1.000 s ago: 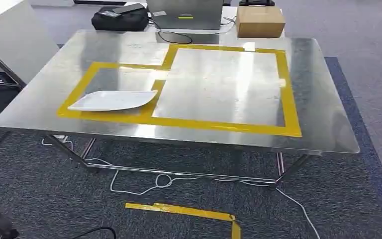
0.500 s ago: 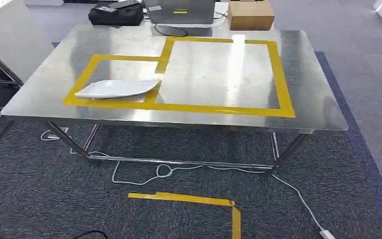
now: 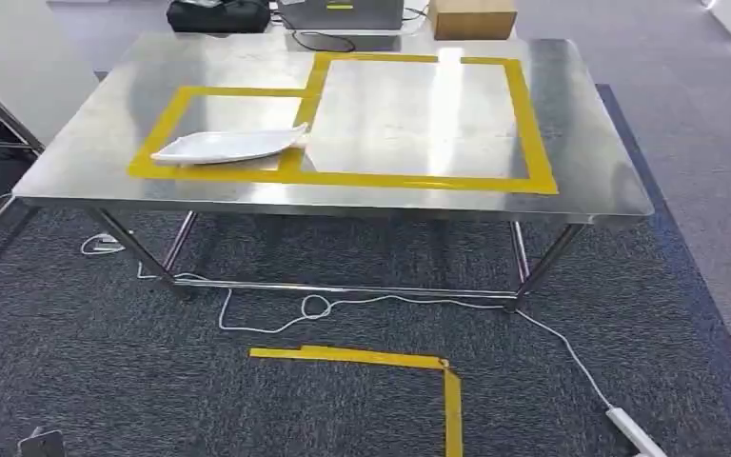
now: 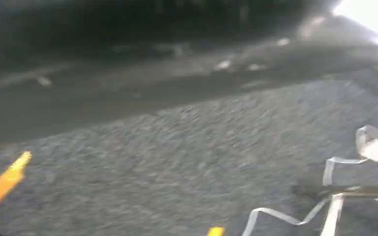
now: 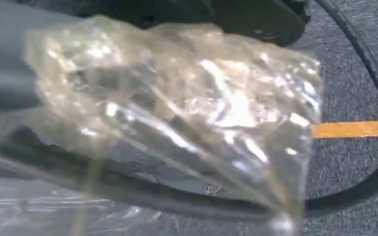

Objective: Take the parts from the cabinet and place them on the table.

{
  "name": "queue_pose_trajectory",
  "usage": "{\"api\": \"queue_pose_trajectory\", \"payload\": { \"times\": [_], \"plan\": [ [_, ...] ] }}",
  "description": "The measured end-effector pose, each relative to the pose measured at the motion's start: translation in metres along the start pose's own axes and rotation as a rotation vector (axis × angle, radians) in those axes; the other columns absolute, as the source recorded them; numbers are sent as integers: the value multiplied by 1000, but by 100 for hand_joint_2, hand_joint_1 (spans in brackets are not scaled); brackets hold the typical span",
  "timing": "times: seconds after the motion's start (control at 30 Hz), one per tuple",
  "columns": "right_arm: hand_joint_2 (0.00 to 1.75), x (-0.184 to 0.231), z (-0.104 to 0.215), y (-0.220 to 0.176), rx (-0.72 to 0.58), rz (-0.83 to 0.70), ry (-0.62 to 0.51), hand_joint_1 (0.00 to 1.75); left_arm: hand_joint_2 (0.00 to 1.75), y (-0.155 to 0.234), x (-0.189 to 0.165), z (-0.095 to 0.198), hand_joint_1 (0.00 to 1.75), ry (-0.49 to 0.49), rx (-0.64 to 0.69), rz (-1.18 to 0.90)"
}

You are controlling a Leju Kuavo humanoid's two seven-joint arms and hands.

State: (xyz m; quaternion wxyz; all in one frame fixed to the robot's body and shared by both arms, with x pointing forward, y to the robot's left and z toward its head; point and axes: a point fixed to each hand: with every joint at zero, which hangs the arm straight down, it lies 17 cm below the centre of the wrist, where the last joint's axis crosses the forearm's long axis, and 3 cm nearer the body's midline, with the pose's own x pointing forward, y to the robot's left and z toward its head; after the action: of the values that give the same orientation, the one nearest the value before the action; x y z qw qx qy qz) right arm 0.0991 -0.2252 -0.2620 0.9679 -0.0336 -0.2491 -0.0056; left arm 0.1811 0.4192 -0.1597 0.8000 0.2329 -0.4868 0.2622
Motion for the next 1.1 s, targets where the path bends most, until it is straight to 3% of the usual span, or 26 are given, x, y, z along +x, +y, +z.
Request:
{"api": "queue_pose_trajectory", "payload": {
  "times": [0.47, 1.1],
  "plan": [
    [0, 5, -2, -2, -4, -9, -10, 0, 0, -27, -50, 17, 0, 154, -63, -40],
    [0, 1, 1, 2, 1, -17, -8, 0, 0, -40, -73, 29, 0, 224, -109, -107]
  ]
}}
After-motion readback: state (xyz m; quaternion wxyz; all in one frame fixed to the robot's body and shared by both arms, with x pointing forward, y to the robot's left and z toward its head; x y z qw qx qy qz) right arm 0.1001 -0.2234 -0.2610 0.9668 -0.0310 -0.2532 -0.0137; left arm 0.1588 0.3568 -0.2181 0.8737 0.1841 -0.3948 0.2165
